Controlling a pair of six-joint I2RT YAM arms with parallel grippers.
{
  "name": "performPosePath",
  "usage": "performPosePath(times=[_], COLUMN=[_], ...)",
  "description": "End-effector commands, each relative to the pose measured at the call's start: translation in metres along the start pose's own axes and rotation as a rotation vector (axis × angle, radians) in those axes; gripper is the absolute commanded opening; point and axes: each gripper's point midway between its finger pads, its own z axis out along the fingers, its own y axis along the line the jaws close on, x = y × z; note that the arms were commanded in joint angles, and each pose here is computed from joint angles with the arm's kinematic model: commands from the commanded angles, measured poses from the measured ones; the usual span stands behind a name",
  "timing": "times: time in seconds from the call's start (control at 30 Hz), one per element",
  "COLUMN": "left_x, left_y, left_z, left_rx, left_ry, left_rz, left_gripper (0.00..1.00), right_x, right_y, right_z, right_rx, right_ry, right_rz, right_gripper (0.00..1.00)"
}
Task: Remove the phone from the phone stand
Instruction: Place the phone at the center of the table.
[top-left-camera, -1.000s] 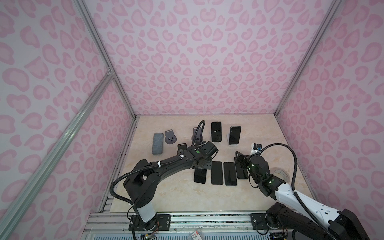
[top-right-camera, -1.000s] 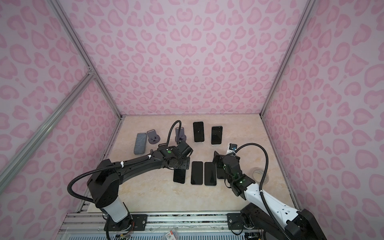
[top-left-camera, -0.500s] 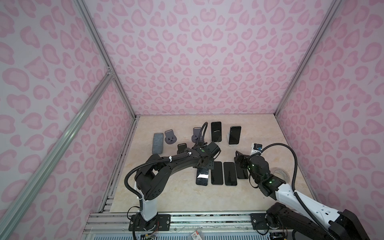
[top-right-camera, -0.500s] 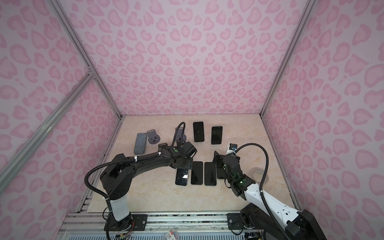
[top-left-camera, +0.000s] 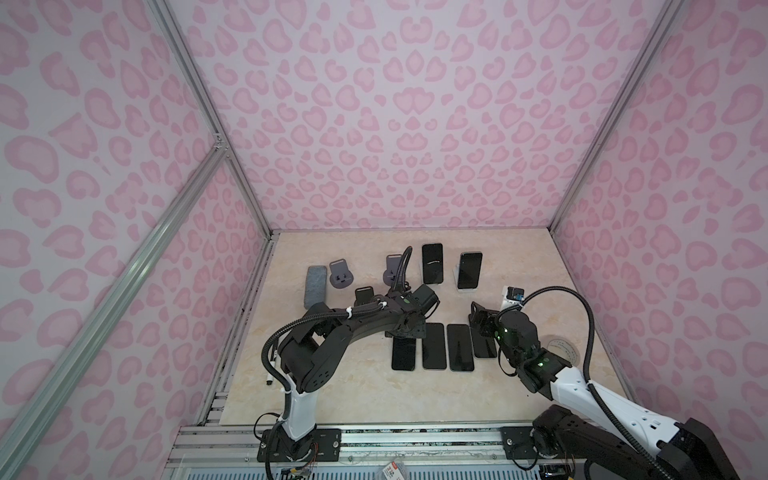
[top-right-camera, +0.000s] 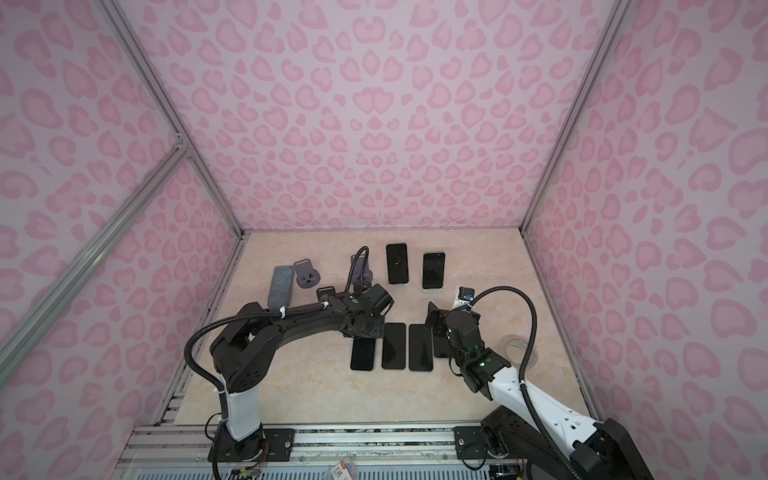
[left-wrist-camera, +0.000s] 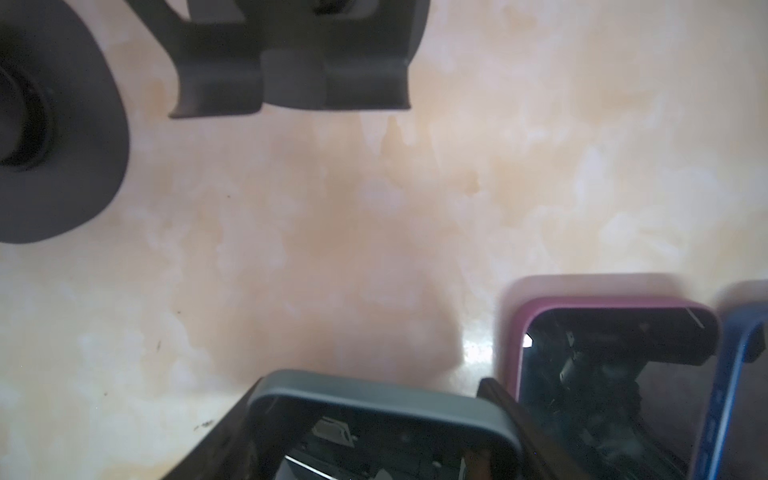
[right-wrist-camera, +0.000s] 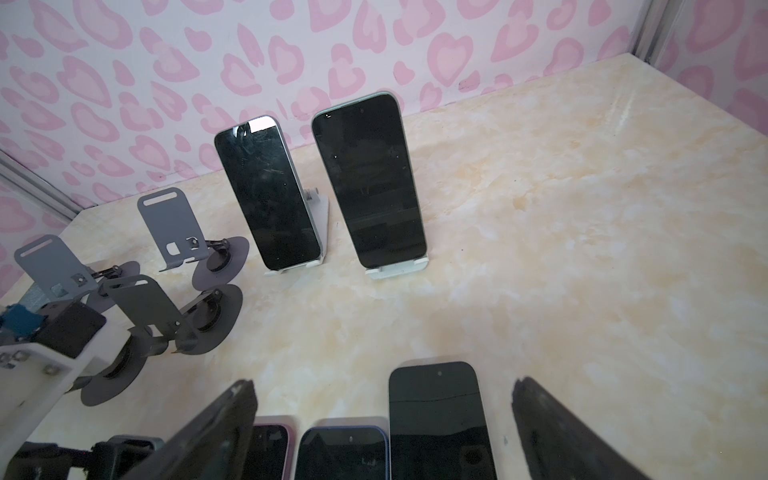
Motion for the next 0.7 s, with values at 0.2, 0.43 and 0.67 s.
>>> performPosePath(times=[0.2,0.43,0.67], left_x=[-0.005,-0.002,0.003], left_y=[-0.007,-0.001,0.002], left_z=[0.010,0.014,0.016], left_rx=[0.007,-0.027,-0.037], left_ry=[-0.002,0.008,0.021], left_rz=[-0.031,-0.035,-0.037], left_gripper=[0.59,0.63,0.67], right_x=[-0.002,-0.002,-0.003], right_y=[0.000,0.000,0.001], right_z=[0.001,0.000,0.000], right_rx=[0.004,0.005,0.000], right_ry=[-0.008,-0.009,-0.009], right_rz=[0.002,0.002,0.005], right_gripper=[0.98,0.98,0.98])
